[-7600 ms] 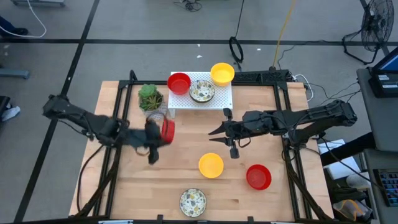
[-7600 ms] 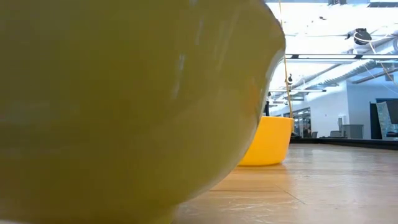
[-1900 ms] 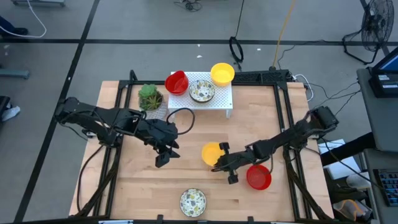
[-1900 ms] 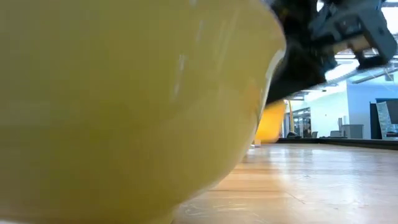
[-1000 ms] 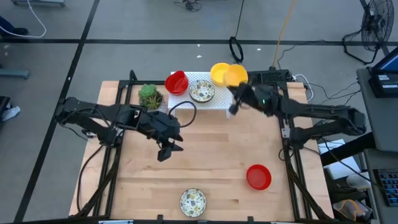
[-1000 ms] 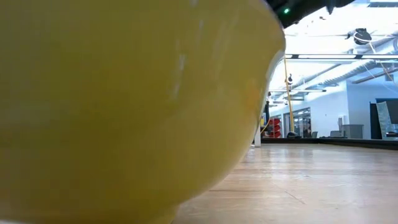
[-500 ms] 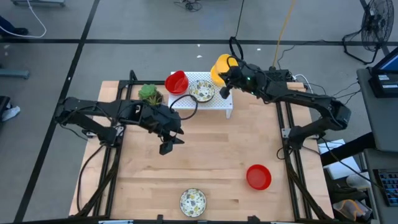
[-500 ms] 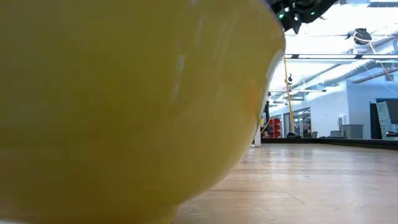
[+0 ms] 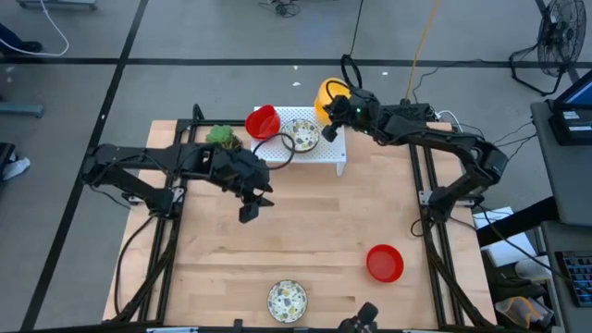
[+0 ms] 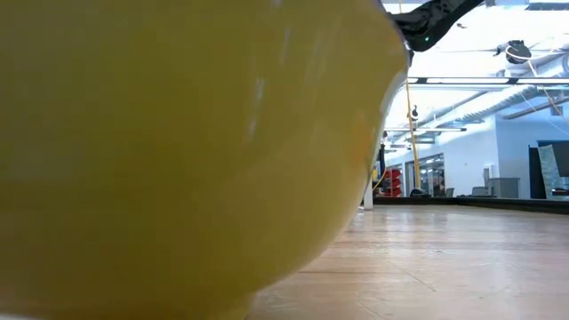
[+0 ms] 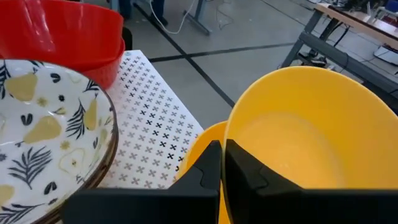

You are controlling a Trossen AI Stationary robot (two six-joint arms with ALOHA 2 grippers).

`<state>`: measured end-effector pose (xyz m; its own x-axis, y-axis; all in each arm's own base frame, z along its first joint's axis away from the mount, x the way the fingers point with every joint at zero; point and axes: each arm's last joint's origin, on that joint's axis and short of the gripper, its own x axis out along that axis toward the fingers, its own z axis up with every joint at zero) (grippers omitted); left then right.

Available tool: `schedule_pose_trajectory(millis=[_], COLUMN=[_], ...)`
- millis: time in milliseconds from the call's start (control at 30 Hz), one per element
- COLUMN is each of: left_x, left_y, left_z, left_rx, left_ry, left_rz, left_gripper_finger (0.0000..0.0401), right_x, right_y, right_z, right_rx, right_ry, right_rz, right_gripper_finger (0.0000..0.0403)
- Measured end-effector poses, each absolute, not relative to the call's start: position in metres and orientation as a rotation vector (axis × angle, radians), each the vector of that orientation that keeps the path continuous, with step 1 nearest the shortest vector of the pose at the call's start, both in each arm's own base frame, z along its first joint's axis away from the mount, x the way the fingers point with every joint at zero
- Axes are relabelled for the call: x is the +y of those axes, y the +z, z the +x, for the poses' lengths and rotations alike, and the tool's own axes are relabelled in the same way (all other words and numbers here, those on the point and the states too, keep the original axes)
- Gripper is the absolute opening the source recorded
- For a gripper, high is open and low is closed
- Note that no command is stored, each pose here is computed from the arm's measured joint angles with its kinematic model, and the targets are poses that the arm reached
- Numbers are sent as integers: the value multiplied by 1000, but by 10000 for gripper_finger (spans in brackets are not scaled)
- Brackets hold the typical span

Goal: Pick & Place Mini bowls
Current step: Stack the yellow bowl on the yellow bowl on the shelf, then stack the white patterned bowl on the white patterned bowl on the shelf

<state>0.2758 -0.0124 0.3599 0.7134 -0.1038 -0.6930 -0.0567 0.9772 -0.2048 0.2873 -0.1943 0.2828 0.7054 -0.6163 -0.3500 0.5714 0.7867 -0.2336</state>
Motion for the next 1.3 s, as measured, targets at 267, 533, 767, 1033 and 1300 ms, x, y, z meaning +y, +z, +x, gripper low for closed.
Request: schedule_pose_trajectory(millis=[267, 533, 767, 1033, 1300], left_x=[-4, 1, 1, 1, -7], left_y=[360, 360, 359, 357, 354], left_z=[276, 276, 275, 273, 274], left_rx=[774, 773, 790, 819, 829], left_ry=[-11, 9, 11, 9, -69], left_rz=[-196, -207, -208, -203, -74], left_gripper_finger=[198, 198, 198, 198, 198], right_x=[-192, -189, -175, -124, -80], right_y=[282, 282, 308, 356, 380], right_z=[290, 291, 281, 250, 227], right_rx=[414, 401, 329, 245, 193], right_ry=[-563, -504, -502, -417, -299], right_rz=[-96, -80, -106, -118, -122], right_gripper_finger=[1, 66, 127, 133, 117])
